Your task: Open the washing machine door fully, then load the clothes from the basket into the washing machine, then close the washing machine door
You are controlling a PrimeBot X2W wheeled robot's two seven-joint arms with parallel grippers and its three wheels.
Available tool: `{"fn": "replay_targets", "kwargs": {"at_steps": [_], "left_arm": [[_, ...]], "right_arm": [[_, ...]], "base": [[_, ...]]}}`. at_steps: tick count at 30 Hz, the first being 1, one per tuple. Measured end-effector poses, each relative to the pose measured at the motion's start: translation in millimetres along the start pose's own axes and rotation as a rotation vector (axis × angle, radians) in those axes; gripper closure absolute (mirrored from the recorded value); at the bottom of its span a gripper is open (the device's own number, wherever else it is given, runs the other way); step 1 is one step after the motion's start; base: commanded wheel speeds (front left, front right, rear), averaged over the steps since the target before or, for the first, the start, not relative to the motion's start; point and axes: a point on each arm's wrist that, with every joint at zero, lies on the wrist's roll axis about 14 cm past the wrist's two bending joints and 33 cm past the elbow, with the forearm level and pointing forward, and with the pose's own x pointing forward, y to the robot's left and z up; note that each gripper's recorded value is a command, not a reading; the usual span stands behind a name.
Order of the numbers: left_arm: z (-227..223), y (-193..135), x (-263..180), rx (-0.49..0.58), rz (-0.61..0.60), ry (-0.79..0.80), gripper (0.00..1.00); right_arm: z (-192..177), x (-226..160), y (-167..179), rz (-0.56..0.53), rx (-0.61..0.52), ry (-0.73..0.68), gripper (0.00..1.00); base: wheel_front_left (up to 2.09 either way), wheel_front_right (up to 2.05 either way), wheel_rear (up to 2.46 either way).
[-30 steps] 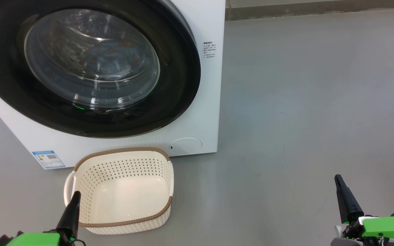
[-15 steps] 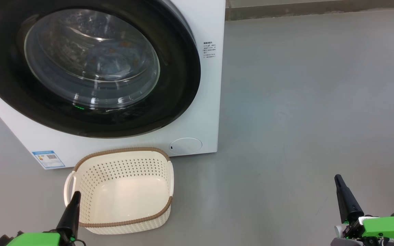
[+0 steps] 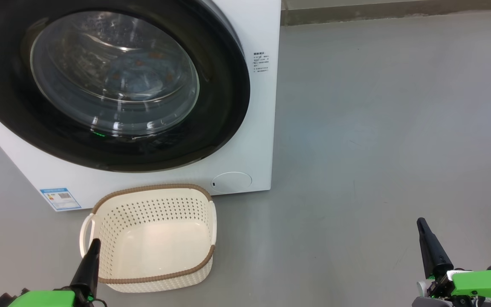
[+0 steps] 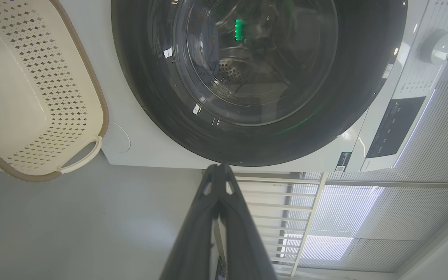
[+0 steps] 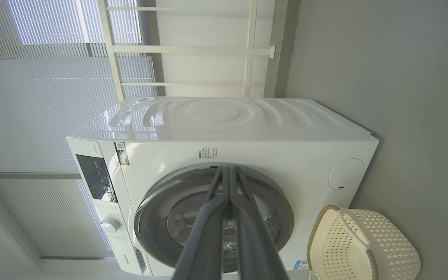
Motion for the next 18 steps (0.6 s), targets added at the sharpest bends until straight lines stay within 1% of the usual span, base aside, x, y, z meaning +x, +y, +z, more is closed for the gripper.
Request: {"fn": "replay_targets", "kwargs": {"at_steps": [18], "left_arm": [[0.1,0.0,0.0,0.0,0.0,0.0,1.0]], "right_arm": [[0.0,0.0,0.0,0.0,0.0,0.0,1.0]], "base": [[0.0,0.0,0.0]]}}
